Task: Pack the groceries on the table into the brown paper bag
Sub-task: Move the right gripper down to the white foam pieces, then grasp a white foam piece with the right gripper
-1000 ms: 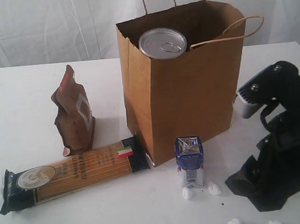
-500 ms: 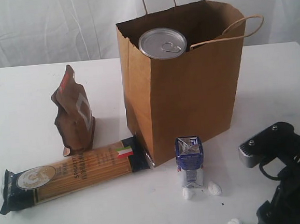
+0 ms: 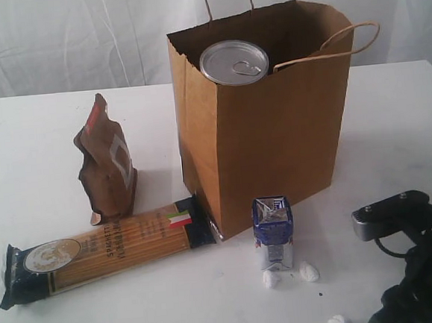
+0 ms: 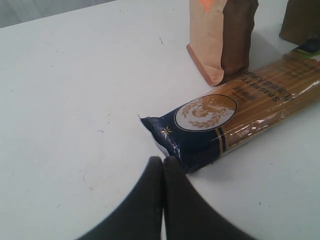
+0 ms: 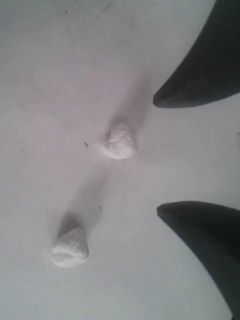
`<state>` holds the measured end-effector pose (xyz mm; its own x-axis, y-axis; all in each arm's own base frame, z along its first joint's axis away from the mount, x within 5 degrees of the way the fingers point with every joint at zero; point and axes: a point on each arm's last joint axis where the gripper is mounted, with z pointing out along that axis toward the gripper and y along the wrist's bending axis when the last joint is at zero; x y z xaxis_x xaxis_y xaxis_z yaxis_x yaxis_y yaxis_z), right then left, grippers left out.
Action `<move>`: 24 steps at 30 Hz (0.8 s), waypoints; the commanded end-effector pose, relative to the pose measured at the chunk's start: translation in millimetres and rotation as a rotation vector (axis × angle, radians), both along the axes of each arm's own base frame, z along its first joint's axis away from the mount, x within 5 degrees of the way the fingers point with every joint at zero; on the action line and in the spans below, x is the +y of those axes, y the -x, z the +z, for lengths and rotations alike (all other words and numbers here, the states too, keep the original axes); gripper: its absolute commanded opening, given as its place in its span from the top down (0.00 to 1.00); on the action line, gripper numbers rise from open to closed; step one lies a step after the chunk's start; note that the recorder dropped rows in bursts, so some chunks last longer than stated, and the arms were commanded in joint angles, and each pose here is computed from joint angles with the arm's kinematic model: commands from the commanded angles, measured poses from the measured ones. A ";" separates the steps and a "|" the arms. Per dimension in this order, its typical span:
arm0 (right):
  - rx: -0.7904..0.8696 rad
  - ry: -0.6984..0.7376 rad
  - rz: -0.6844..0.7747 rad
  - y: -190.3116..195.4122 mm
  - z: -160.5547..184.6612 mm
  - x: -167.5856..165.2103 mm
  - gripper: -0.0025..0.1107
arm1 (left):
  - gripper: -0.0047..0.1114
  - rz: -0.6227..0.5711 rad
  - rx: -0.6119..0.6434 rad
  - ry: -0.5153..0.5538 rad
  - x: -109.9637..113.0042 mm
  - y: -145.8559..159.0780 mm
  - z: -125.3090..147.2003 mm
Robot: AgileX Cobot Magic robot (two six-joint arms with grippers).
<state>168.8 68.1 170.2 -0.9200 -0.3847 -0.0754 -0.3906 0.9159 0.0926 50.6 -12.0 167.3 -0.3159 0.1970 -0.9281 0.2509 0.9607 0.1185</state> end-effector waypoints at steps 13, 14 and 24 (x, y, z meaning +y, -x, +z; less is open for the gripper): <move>0.056 0.013 -0.029 -9.2 -22.5 2.4 0.59 | 0.96 0.005 0.001 0.004 0.2 0.3 -0.8; 0.055 0.013 -0.030 -9.6 -22.9 2.5 0.59 | 0.96 0.005 0.001 0.004 0.2 0.3 -0.8; 0.075 0.025 -0.034 -14.9 -35.6 3.9 0.60 | 0.96 0.005 0.001 0.004 0.2 0.3 -0.8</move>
